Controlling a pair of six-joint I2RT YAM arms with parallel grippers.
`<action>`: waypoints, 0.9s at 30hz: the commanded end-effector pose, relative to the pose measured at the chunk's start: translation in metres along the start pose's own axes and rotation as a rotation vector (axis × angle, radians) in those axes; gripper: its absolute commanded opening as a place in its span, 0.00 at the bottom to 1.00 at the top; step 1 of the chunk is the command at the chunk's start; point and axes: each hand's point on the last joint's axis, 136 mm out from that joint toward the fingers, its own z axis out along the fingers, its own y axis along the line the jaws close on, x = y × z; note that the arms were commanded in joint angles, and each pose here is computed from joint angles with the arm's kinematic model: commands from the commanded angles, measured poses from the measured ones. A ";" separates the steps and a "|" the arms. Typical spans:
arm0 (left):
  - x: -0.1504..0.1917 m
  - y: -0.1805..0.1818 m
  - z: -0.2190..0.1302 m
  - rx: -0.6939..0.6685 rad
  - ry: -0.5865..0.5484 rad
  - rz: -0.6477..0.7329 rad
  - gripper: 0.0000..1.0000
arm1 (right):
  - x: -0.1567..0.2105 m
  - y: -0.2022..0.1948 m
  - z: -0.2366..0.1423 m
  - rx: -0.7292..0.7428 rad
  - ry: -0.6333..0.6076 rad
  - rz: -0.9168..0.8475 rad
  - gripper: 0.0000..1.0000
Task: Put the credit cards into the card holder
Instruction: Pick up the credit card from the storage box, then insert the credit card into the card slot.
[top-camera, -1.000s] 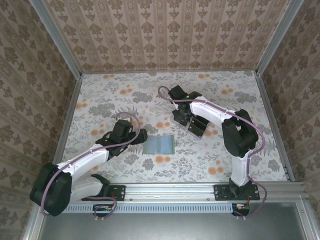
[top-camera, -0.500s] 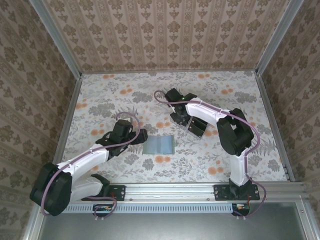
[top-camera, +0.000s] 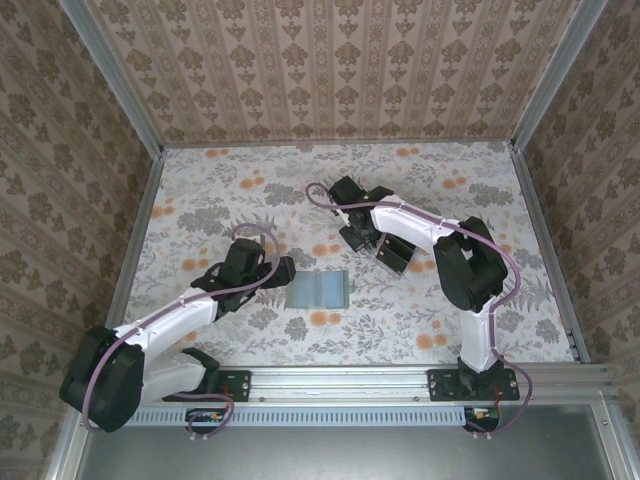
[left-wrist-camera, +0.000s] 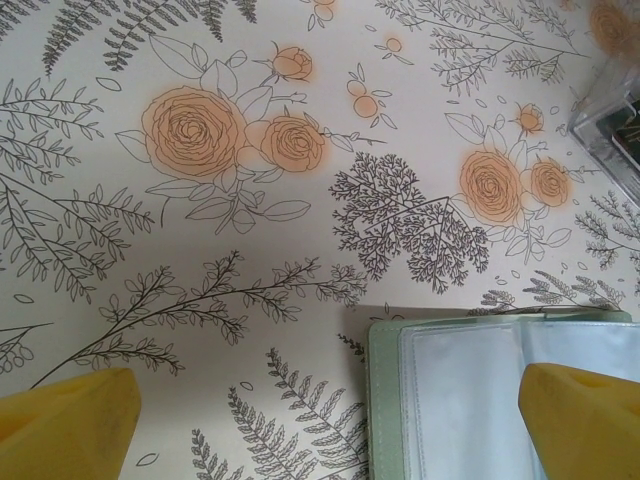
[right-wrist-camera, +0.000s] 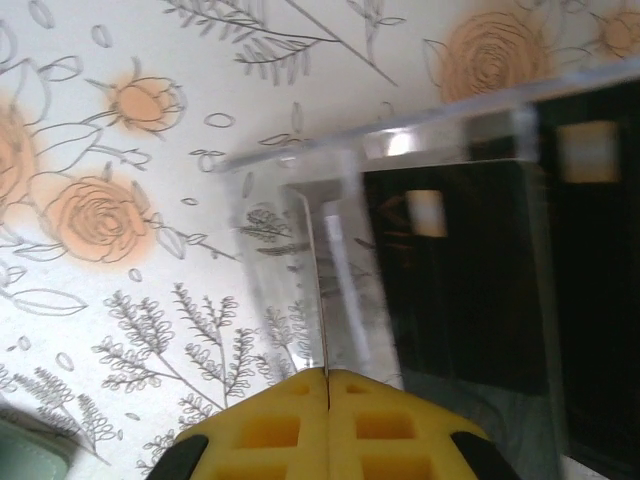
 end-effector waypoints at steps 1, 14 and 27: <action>-0.005 -0.005 0.000 0.021 -0.006 0.000 1.00 | -0.004 0.008 -0.013 -0.061 -0.023 -0.062 0.00; -0.006 -0.005 -0.002 0.010 0.008 0.023 1.00 | -0.035 0.008 -0.098 -0.089 -0.232 0.002 0.00; 0.004 0.011 -0.008 -0.074 0.045 0.060 1.00 | -0.016 0.115 -0.129 -0.580 -0.406 0.600 0.00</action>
